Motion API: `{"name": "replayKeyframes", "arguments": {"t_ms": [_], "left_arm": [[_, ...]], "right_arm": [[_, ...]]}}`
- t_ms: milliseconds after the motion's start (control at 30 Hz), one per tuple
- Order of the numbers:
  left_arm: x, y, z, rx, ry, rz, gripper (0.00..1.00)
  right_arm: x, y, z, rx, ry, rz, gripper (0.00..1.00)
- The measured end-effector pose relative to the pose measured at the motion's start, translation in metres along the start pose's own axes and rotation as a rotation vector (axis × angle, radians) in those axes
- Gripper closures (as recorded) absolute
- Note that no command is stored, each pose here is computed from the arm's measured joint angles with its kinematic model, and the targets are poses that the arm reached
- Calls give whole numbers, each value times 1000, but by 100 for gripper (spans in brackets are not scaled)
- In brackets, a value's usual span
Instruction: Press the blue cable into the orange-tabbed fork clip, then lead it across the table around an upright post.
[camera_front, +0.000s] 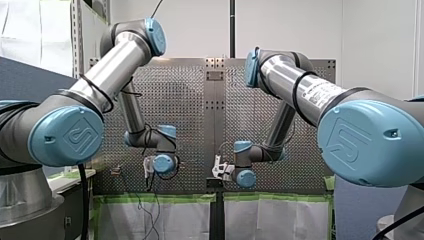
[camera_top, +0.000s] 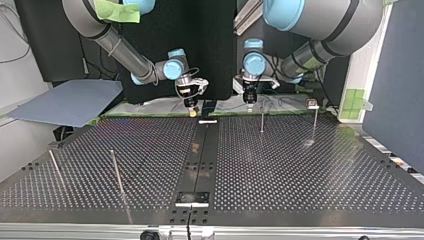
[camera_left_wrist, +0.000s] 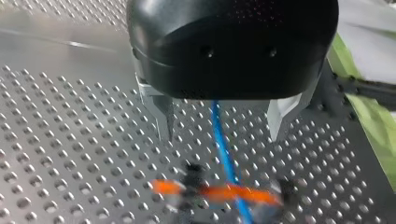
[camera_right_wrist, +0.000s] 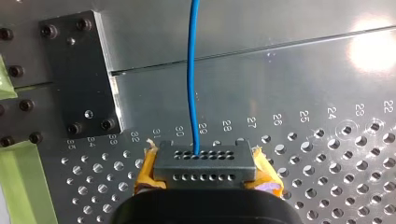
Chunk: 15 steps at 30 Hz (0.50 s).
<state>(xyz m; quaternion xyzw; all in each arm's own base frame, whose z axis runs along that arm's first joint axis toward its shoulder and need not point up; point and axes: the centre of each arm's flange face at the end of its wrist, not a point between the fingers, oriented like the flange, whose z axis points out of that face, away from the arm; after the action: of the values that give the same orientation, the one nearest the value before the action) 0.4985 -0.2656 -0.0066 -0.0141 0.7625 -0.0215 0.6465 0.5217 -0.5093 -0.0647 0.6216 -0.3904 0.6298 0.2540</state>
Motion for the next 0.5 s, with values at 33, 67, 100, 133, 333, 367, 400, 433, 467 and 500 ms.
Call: {"name": "replayKeyframes", "arguments": {"t_ms": [33, 67, 100, 133, 333, 367, 400, 433, 467, 500], "left_arm": [[3, 0, 1, -5, 1, 1, 0], [6, -1, 3, -10, 1, 1, 0], [8, -1, 5, -14, -2, 1, 0], [9, -2, 6, -15, -4, 0, 0], [8, -4, 12, -23, -19, -4, 0], [8, -4, 13, -25, -20, -4, 0], [8, -5, 13, -27, -21, -4, 0], [8, -5, 13, -28, -22, -4, 0], [8, -5, 13, -29, -22, -4, 0], [8, -5, 13, -29, -22, -4, 0]], "right_arm": [[0, 0, 0, 0, 0, 0, 100], [0, 0, 0, 0, -1, 0, 100], [0, 0, 0, -1, -1, -1, 100], [0, 1, 0, -1, -1, -1, 100], [1, 4, 1, -6, -1, -2, 100], [1, 4, 1, -6, -1, -2, 100], [1, 5, 1, -7, -1, -2, 100], [1, 5, 1, -7, -1, -2, 100], [1, 5, 1, -7, -1, -2, 100], [1, 5, 1, -8, -1, -2, 100]]}}
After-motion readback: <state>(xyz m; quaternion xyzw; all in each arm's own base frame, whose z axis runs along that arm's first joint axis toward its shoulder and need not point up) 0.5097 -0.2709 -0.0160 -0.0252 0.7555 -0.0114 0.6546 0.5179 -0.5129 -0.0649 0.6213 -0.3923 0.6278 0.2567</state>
